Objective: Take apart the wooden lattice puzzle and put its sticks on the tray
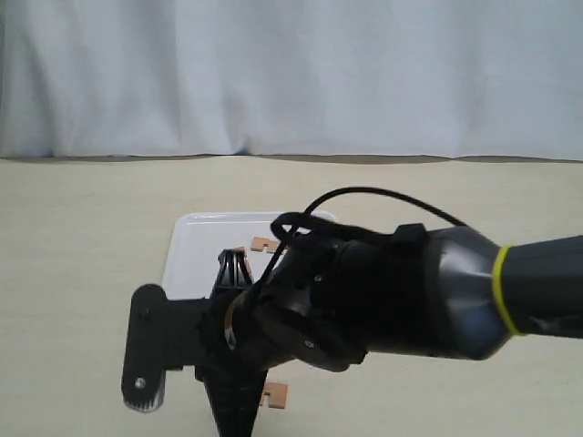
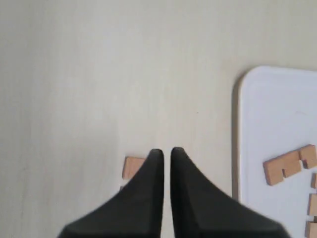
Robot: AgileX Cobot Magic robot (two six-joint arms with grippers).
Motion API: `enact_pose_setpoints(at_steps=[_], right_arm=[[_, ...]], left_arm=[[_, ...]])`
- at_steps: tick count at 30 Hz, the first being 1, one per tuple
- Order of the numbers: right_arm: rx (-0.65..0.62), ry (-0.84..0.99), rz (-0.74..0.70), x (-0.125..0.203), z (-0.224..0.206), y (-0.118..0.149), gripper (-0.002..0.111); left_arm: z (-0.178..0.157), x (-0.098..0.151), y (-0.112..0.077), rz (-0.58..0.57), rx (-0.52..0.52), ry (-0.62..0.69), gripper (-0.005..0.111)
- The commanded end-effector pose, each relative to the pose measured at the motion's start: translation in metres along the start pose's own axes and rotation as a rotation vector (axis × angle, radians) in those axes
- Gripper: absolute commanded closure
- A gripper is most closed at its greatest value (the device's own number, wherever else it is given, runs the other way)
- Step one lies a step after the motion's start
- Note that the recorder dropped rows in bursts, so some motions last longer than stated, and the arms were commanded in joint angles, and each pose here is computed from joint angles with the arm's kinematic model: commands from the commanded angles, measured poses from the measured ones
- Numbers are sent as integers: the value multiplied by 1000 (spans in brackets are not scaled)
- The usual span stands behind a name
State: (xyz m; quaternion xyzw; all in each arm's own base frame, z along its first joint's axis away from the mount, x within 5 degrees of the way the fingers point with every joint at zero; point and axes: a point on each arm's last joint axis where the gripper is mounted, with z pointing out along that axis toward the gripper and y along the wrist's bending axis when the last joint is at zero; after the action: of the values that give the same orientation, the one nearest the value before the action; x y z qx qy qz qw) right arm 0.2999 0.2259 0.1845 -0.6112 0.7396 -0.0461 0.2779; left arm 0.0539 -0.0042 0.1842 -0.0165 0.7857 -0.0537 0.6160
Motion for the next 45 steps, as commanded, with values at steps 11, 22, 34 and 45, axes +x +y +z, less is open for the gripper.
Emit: enact_pose_setpoints(at_steps=[11, 22, 34, 45], right_arm=[[-112, 257, 526, 60, 11, -21, 63], [-223, 289, 436, 68, 40, -15, 62], [-231, 269, 371, 70, 54, -12, 62], [-255, 267, 272, 72, 61, -9, 91]], left_arm=[[0, 0, 0, 5, 0, -5, 107], [0, 0, 0, 5, 0, -8, 107], [0, 0, 0, 5, 0, -8, 107], [0, 0, 0, 5, 0, -4, 107]])
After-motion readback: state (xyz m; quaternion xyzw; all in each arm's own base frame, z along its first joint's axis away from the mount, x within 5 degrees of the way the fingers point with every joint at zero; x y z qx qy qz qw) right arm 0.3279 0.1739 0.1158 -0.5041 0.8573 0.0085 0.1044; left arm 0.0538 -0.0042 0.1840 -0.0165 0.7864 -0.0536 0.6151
